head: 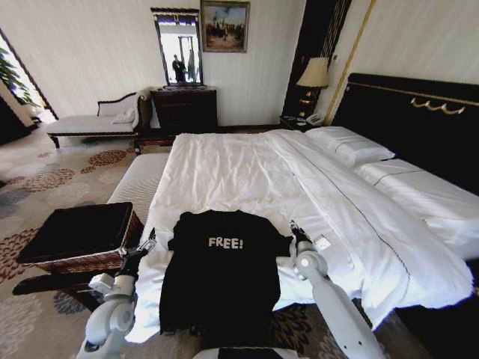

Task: Fold the clothes on the bed and place them into the basket.

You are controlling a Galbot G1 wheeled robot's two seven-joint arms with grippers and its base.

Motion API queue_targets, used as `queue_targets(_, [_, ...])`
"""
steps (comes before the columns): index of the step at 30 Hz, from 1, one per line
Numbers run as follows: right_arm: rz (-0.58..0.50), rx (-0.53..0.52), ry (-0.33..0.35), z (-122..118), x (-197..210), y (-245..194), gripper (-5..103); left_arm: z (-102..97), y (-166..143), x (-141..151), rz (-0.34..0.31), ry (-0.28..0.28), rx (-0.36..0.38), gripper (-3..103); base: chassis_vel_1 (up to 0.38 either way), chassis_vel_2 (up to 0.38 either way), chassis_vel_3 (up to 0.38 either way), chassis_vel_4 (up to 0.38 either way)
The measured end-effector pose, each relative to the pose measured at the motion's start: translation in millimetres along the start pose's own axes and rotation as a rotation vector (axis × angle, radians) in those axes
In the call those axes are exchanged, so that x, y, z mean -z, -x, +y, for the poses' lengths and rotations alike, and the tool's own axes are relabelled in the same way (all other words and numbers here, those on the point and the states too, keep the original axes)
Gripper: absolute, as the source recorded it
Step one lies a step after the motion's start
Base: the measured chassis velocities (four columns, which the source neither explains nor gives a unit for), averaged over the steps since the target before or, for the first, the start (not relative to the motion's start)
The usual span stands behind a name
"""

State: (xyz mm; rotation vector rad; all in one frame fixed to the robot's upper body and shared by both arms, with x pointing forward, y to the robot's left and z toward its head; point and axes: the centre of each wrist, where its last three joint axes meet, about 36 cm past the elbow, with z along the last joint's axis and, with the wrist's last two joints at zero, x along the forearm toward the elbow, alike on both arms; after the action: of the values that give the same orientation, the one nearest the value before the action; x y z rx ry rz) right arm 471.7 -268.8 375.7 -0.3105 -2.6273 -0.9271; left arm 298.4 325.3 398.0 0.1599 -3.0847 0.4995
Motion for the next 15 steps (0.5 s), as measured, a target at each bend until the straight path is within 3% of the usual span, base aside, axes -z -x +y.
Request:
queue_targets(1, [0.036,0.007,-0.005,2,1,4,80,-0.5,-1,0,0.000,0.001,-0.001,100,0.000,0.000,0.000,0.000])
queue_targets(2, [0.067,0.011,-0.011,4,1,9,80,-0.7,-1,1,0.000,0.002,-0.001,100,0.000,0.000,0.000,0.000])
queue_targets(3, [0.103,0.014,-0.025,6,-1,13,90,-0.3,-2,1,0.000,0.003,0.000,100,0.000,0.000,0.000,0.000])
queue_targets(6, [0.144,0.008,-0.057,6,-5,20,90,1.8,-3,2,-0.001,0.007,0.006,100,0.000,0.000,0.000,0.000])
queue_targets(7, [0.158,0.001,-0.079,5,-8,24,99,3.0,-3,3,-0.002,0.009,0.009,100,0.000,0.000,0.000,0.000])
queue_targets(8, [0.166,-0.004,-0.098,5,-11,28,99,3.8,-4,3,-0.003,0.009,0.011,100,0.000,0.000,0.000,0.000])
queue_targets(15, [0.169,-0.012,-0.175,-3,-14,37,100,4.7,-4,1,-0.006,0.002,0.020,100,0.000,0.000,0.000,0.000])
